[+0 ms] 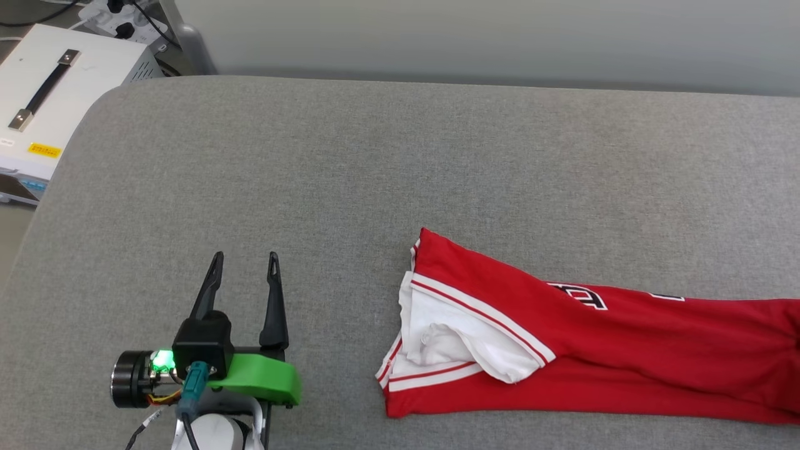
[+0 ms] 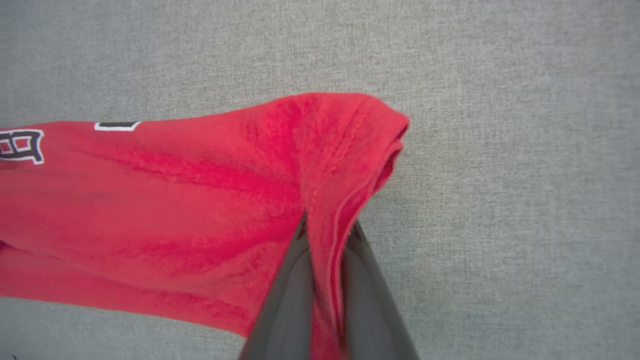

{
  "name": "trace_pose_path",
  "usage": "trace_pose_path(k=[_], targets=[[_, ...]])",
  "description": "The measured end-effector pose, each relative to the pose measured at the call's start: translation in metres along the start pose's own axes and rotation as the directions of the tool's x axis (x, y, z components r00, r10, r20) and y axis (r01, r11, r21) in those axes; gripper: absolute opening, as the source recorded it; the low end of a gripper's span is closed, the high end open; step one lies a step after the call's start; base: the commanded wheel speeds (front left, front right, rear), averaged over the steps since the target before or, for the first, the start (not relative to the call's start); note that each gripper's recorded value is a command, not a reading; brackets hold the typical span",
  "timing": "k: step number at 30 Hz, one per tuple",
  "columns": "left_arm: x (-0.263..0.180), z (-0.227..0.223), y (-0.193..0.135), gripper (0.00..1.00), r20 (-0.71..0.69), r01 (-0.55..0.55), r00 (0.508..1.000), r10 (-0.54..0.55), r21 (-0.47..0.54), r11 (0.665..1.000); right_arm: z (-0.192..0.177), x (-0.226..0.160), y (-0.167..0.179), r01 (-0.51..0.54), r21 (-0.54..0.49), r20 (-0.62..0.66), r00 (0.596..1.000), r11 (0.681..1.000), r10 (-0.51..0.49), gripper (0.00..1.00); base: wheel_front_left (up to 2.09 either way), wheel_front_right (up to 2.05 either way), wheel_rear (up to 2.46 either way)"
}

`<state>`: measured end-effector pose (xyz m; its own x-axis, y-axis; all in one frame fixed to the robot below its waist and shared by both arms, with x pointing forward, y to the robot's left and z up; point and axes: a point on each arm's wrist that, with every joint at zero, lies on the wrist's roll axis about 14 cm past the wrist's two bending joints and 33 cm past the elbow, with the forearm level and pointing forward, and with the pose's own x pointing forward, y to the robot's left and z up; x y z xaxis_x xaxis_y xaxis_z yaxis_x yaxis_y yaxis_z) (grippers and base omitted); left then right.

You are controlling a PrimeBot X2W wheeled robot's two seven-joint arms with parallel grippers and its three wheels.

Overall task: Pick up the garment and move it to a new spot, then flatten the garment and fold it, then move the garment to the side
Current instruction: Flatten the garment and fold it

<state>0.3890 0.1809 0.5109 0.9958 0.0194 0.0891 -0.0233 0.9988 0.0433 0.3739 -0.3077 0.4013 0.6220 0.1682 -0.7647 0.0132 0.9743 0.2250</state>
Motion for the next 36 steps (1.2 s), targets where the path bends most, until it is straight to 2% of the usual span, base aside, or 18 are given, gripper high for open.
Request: trace_pose_path(k=[2, 6, 11, 14, 17, 25, 26, 27, 31, 36], targets=[[-0.002, -0.001, 0.001, 1.0, -0.003, 0.001, 1.0, -0.001, 0.002, 1.0, 0.002, -0.003, 0.009, -0.032, -0.001, -0.001, 0.999, 0.999, 0.032, 0.0, 0.0, 0.0, 0.0], [-0.007, -0.002, 0.001, 1.0, -0.007, -0.001, 1.0, 0.001, -0.003, 1.0, 0.008, -0.011, 0.048, -0.158, -0.013, 0.005, 0.987, 0.987, 0.159, 0.0, 0.0, 0.0, 0.0], [-0.009, -0.001, 0.0, 1.0, -0.004, 0.001, 1.0, -0.001, -0.008, 1.0, 0.014, -0.022, 0.102, -0.313, -0.085, -0.016, 0.95, 0.946, 0.313, 0.0, 0.0, 0.0, 0.0], [-0.009, -0.002, 0.001, 1.0, -0.005, 0.0, 1.0, 0.0, -0.005, 1.0, 0.011, -0.022, 0.138, -0.406, -0.115, -0.05, 0.914, 0.907, 0.403, 0.0, 0.0, 0.0, 0.0], [-0.009, -0.004, 0.0, 1.0, -0.012, 0.002, 1.0, -0.002, -0.007, 1.0, 0.015, -0.019, 0.177, -0.478, -0.188, -0.076, 0.878, 0.858, 0.472, 0.0, 0.0, 0.0, 0.0], [-0.006, -0.012, 0.003, 1.0, -0.034, -0.013, 0.999, 0.012, -0.009, 1.0, 0.016, 0.002, 0.267, -0.595, -0.333, -0.165, 0.801, 0.731, 0.576, 0.0, 0.0, 0.0, 0.0], [-0.003, -0.016, 0.004, 1.0, -0.043, -0.019, 0.999, 0.019, -0.009, 1.0, 0.01, 0.013, 0.294, -0.625, -0.358, -0.201, 0.777, 0.694, 0.596, 0.0, 0.0, 0.0, 0.0], [-0.002, -0.017, 0.005, 1.0, -0.046, -0.019, 0.999, 0.019, -0.01, 1.0, 0.008, 0.017, 0.303, -0.636, -0.359, -0.214, 0.769, 0.683, 0.603, 0.0, 0.0, 0.0, 0.0], [0.004, -0.02, 0.006, 1.0, -0.05, -0.025, 0.998, 0.024, -0.006, 1.0, -0.003, 0.036, 0.327, -0.652, -0.357, -0.241, 0.756, 0.669, 0.609, 0.0, 0.0, 0.0, 0.0], [0.009, -0.024, 0.006, 1.0, -0.06, -0.026, 0.998, 0.026, -0.007, 1.0, -0.028, 0.065, 0.33, -0.626, -0.376, -0.286, 0.78, 0.684, 0.556, 0.0, 0.0, 0.0, 0.0]])
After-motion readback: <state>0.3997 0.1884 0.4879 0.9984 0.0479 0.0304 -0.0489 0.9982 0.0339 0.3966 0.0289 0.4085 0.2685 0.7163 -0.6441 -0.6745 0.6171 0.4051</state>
